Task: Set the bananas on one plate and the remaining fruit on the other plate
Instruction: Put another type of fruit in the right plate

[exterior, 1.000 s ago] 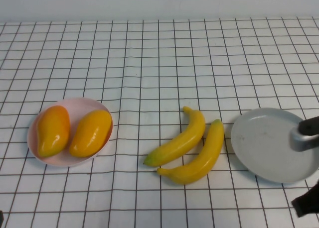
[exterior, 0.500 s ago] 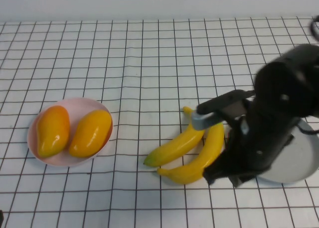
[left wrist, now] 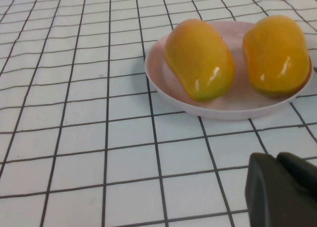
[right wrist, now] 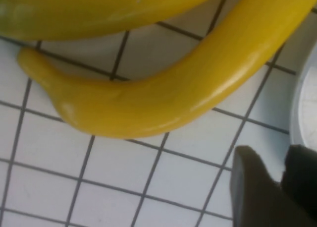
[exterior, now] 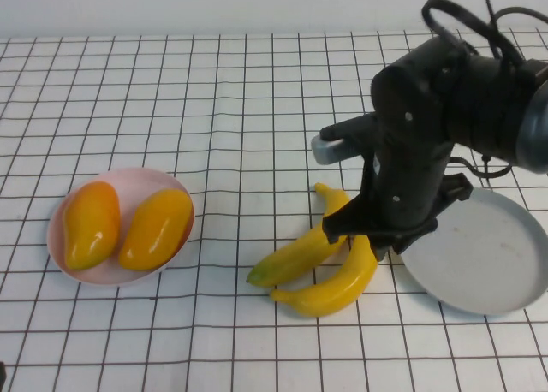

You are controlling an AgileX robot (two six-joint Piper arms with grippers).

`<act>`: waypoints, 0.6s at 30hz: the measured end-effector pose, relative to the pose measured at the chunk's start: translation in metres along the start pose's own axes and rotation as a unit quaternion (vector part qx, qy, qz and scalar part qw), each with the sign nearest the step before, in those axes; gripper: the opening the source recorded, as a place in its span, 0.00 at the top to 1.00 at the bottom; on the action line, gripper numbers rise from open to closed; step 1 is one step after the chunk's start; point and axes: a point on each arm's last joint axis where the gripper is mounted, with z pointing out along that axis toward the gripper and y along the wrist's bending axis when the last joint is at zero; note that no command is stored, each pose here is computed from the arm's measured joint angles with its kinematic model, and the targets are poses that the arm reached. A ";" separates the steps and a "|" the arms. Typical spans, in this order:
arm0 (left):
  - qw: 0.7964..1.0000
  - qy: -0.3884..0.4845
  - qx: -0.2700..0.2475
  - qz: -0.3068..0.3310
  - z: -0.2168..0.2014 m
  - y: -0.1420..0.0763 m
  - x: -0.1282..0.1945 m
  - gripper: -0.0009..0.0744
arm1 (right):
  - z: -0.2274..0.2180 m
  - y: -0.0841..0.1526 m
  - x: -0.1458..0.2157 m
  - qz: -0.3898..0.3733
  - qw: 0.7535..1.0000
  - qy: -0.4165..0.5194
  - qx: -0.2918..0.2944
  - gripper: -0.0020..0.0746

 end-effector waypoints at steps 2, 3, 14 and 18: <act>1.000 0.000 0.000 0.000 0.000 0.000 0.000 0.99 | 0.003 -0.011 -0.004 0.031 0.999 0.009 -0.015 0.68; 1.000 0.000 0.000 0.000 0.000 0.000 0.000 0.99 | 0.005 -0.016 -0.005 0.047 0.999 0.015 -0.023 0.60; 1.000 0.000 0.000 0.000 0.000 0.000 0.000 0.99 | 0.039 -0.018 -0.020 0.129 0.987 0.038 -0.086 0.39; 1.000 0.000 0.000 0.000 0.000 0.000 0.000 0.99 | 0.056 -0.015 -0.025 0.135 0.986 0.040 -0.092 0.39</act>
